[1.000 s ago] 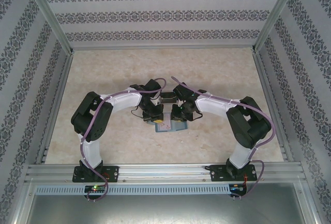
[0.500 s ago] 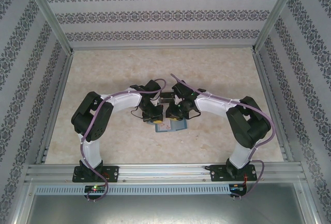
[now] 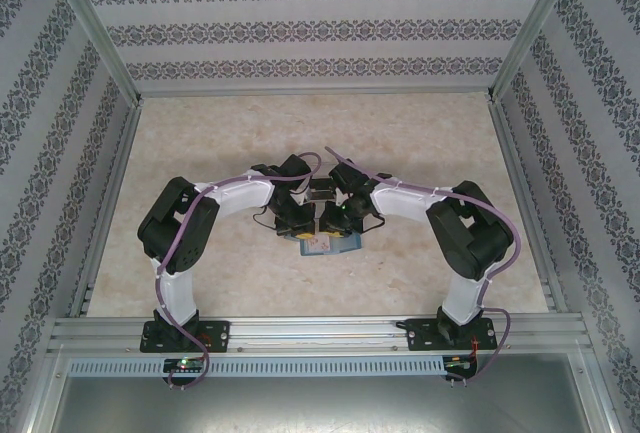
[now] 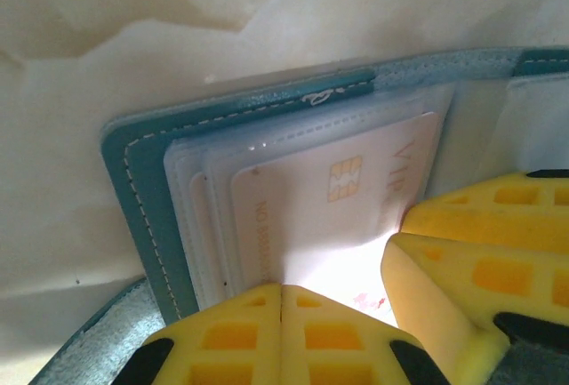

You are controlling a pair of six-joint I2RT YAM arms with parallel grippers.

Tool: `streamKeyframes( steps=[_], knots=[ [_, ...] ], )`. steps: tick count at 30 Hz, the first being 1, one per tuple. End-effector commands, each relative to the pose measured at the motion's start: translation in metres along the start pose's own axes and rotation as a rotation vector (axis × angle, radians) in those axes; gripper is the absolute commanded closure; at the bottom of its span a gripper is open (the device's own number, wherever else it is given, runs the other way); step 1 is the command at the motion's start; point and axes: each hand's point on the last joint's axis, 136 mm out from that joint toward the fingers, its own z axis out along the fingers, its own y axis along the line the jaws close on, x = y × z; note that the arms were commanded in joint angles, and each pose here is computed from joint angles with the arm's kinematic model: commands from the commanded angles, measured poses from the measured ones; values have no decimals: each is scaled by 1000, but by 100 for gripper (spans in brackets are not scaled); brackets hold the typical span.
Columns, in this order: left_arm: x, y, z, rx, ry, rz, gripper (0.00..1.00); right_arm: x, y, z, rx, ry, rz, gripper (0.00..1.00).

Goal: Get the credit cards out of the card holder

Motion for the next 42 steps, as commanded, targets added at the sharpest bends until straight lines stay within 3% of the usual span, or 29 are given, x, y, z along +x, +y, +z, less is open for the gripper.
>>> streamKeyframes(
  steps=[1, 11, 23, 42],
  knots=[
    [9, 7, 6, -32, 30, 16, 100, -3, 0, 2, 32, -7, -10, 77],
    [8, 3, 0, -23, 15, 23, 100, -4, -15, -8, 143, -34, -34, 77],
    [7, 0, -4, -15, 0, 28, 100, -6, 24, -17, -36, -41, -37, 80],
    [8, 0, -7, -14, -2, 30, 100, -3, -4, 10, 36, -8, -4, 81]
  ],
)
